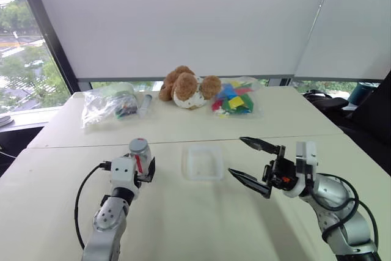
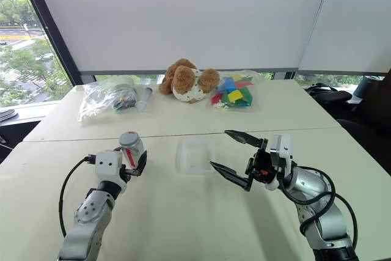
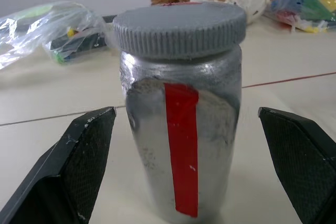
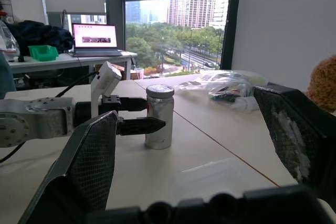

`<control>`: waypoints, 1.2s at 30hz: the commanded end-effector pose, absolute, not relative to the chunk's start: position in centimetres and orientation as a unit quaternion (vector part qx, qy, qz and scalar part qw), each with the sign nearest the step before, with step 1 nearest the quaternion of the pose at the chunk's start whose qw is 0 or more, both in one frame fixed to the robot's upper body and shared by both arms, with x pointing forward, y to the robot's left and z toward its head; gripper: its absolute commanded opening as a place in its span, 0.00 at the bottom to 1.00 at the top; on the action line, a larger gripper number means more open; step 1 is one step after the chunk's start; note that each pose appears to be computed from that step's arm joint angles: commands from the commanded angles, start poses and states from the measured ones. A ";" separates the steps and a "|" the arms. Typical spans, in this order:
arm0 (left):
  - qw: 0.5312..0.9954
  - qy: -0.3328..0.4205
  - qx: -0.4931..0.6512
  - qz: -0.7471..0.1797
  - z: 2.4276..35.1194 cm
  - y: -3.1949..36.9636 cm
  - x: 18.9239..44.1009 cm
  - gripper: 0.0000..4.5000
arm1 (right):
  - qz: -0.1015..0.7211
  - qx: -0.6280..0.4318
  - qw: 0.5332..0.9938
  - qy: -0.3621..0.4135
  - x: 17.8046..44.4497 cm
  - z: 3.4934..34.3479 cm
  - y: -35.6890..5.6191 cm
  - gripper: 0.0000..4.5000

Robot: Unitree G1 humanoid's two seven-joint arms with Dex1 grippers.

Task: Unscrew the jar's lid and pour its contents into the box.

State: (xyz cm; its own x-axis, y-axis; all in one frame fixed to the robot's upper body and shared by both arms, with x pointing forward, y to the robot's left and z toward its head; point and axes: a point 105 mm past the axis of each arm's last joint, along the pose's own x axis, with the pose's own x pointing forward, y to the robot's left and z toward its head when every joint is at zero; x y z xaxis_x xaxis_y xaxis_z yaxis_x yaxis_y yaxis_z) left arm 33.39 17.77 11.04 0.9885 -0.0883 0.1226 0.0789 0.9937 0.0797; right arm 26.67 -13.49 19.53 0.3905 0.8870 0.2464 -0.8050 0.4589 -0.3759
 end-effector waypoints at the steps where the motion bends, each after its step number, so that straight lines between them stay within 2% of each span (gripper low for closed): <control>1: 0.995 -0.078 0.039 -0.043 11.8 17.4 34.2 0.99 | 0.503 -0.112 0.826 -0.227 26.1 20.3 -14.0 1.00; 4: 0.994 -0.082 0.042 -0.051 11.8 16.9 34.7 0.99 | 0.498 -0.112 0.830 -0.225 26.0 20.0 -14.2 1.00; 5: 0.995 -0.082 0.040 -0.049 11.8 16.9 34.9 0.94 | 0.497 -0.111 0.831 -0.225 25.9 19.9 -14.2 1.00; 7: 0.995 -0.082 0.041 -0.045 11.8 16.9 35.0 0.81 | 0.496 -0.110 0.832 -0.224 25.8 19.8 -14.2 1.00; 10: 0.995 -0.077 0.039 -0.049 11.8 16.9 35.0 0.51 | 0.494 -0.110 0.833 -0.225 25.8 19.7 -14.1 1.00; 13: 0.994 -0.078 0.034 -0.068 12.1 17.0 34.6 0.50 | 0.491 -0.109 0.834 -0.228 25.8 19.8 -14.1 1.00; 16: 0.988 -0.094 0.019 -0.122 13.5 19.3 33.6 0.50 | 0.487 -0.113 0.835 -0.230 25.8 20.2 -14.4 1.00; 18: 0.980 -0.099 0.027 -0.172 15.1 21.4 33.0 0.50 | 0.488 -0.116 0.835 -0.227 25.6 20.6 -14.6 1.00; 19: 0.965 -0.095 0.026 -0.242 16.3 21.1 32.4 0.50 | 0.493 -0.116 0.833 -0.222 25.3 20.9 -14.5 1.00; 21: 0.923 -0.081 0.047 -0.372 18.4 19.2 31.0 0.50 | 0.503 -0.105 0.837 -0.189 25.2 21.4 -13.8 1.00; 23: 0.890 -0.067 0.067 -0.446 19.6 17.6 30.2 0.50 | 0.524 -0.087 0.828 -0.180 24.8 22.4 -12.6 1.00; 28: 0.835 -0.054 0.103 -0.537 20.4 13.1 30.3 0.50 | 0.548 -0.045 0.822 -0.150 25.5 24.6 -7.9 1.00; 33: 0.805 -0.059 0.102 -0.581 20.1 9.4 30.3 0.50 | 0.557 -0.048 0.821 -0.121 26.4 24.8 -4.9 1.00; 36: 0.800 -0.063 0.099 -0.589 20.0 8.4 30.4 0.50 | 0.551 -0.050 0.827 -0.099 27.1 24.5 -4.5 1.00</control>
State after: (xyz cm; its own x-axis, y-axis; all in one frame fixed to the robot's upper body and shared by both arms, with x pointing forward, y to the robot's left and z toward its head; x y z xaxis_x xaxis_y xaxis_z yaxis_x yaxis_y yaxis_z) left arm 30.40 8.57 19.14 0.2993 -0.9538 -0.0245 0.9382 0.2896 0.1896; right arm 26.88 -4.43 24.08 0.3583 0.9278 0.1040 -0.9101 0.3719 -0.1828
